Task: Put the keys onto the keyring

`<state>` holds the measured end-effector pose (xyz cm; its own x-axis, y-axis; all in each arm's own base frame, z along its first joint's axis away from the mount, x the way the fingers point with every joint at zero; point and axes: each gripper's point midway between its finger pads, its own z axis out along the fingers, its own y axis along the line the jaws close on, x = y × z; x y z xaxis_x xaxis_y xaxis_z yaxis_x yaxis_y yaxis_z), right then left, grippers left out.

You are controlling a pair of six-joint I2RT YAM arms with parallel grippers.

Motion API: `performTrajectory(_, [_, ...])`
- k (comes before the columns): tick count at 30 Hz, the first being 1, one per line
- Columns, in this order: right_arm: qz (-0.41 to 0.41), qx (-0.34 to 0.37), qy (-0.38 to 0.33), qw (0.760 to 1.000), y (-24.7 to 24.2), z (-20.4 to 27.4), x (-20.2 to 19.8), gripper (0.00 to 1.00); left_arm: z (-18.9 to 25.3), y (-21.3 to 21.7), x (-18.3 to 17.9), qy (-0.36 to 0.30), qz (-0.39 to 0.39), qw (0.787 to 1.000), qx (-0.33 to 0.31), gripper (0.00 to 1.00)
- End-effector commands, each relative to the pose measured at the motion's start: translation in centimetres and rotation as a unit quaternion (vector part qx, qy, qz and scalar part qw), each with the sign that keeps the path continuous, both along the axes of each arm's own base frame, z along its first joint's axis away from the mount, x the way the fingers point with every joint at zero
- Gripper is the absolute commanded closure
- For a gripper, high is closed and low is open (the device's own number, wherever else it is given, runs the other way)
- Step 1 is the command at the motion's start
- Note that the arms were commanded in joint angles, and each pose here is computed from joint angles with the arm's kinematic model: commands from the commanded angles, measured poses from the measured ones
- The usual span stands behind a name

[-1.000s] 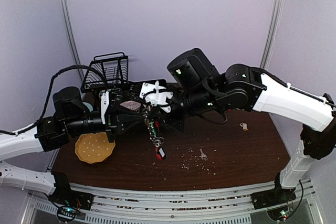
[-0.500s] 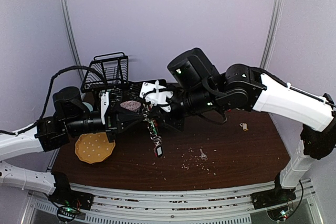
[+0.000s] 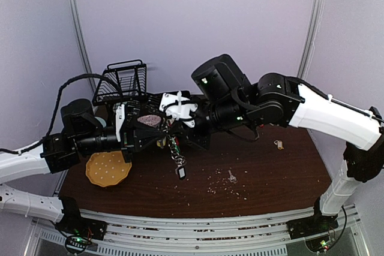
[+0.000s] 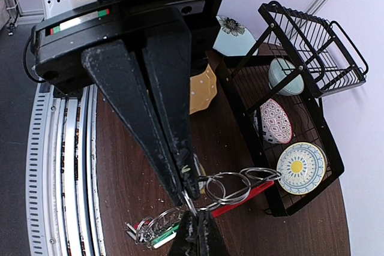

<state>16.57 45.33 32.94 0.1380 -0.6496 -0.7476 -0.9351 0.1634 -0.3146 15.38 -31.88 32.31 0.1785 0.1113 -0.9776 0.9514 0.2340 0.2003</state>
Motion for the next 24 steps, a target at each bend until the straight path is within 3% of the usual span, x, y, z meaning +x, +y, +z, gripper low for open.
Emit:
performTrajectory(1, [0.007,0.048,-0.006,0.999,0.2,2.4,-0.5,1.0,2.2,0.4,-0.2,-0.022,0.003,0.999,-0.042,1.0])
performTrajectory(6, [0.015,0.101,0.038,0.994,-0.8,2.0,-0.1,0.84,3.6,1.3,-0.7,-0.031,0.006,0.996,-0.082,1.0])
performTrajectory(14, [0.08,0.225,0.116,0.964,-0.2,3.2,-2.6,0.64,4.4,2.0,-1.0,-0.037,0.01,0.994,-0.106,1.0])
performTrajectory(24, [0.037,0.266,0.118,0.956,0.6,2.0,-0.9,0.65,5.0,2.5,-1.4,-0.046,0.01,0.991,-0.123,1.0])
